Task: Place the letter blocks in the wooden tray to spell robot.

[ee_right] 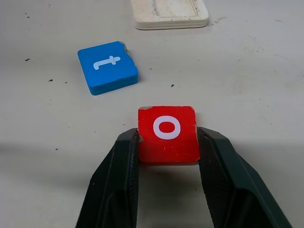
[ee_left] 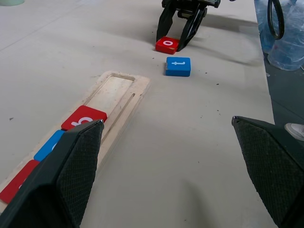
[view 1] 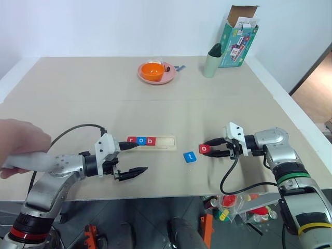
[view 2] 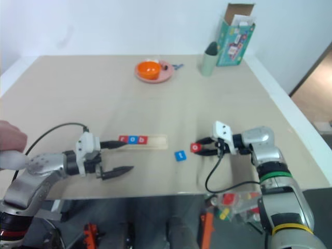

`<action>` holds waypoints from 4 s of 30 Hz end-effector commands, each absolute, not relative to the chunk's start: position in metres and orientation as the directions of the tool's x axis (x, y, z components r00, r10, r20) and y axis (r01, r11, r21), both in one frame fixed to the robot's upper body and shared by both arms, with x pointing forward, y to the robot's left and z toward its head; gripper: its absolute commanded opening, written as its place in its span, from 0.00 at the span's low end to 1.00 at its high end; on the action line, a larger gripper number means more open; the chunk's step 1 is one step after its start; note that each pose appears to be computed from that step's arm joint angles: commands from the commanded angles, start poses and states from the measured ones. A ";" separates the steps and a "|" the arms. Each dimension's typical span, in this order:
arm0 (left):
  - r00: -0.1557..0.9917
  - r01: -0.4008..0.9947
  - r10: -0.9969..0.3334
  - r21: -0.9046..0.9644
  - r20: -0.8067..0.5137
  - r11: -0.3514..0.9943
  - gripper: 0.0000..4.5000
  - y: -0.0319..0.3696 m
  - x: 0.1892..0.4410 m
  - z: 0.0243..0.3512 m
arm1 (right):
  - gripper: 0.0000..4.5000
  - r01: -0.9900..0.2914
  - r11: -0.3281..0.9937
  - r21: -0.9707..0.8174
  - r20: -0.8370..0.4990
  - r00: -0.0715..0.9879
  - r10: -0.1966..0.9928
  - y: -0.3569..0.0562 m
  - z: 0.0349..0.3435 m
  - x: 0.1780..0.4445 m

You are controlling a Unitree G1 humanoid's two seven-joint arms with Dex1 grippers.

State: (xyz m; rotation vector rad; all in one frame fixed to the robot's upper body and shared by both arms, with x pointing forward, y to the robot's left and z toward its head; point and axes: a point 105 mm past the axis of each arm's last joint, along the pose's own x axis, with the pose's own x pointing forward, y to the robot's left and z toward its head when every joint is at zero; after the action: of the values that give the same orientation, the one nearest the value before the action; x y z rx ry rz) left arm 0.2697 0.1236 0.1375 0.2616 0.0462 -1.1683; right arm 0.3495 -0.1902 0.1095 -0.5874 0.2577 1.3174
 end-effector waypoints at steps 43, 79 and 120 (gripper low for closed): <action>0.509 0.857 -0.855 0.160 -0.103 0.491 1.00 0.137 0.279 0.146 | 0.27 -0.936 0.022 -0.350 -0.462 0.194 0.866 -0.049 0.142 0.372; 0.505 0.859 -0.855 0.161 -0.115 0.486 1.00 0.132 0.277 0.140 | 0.27 -0.944 -0.023 -0.329 -0.492 0.151 0.857 -0.037 0.132 0.371; 0.504 0.860 -0.856 0.158 -0.115 0.486 1.00 0.131 0.277 0.140 | 0.38 -0.959 0.001 -0.283 -0.495 0.147 0.856 -0.036 0.132 0.375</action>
State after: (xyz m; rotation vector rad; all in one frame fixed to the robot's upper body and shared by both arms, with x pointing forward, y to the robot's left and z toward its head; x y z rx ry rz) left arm 0.2784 0.1344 0.1308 0.1858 0.0601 -1.0352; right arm 0.3748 -0.0397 0.1243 -0.6249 0.2132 1.4295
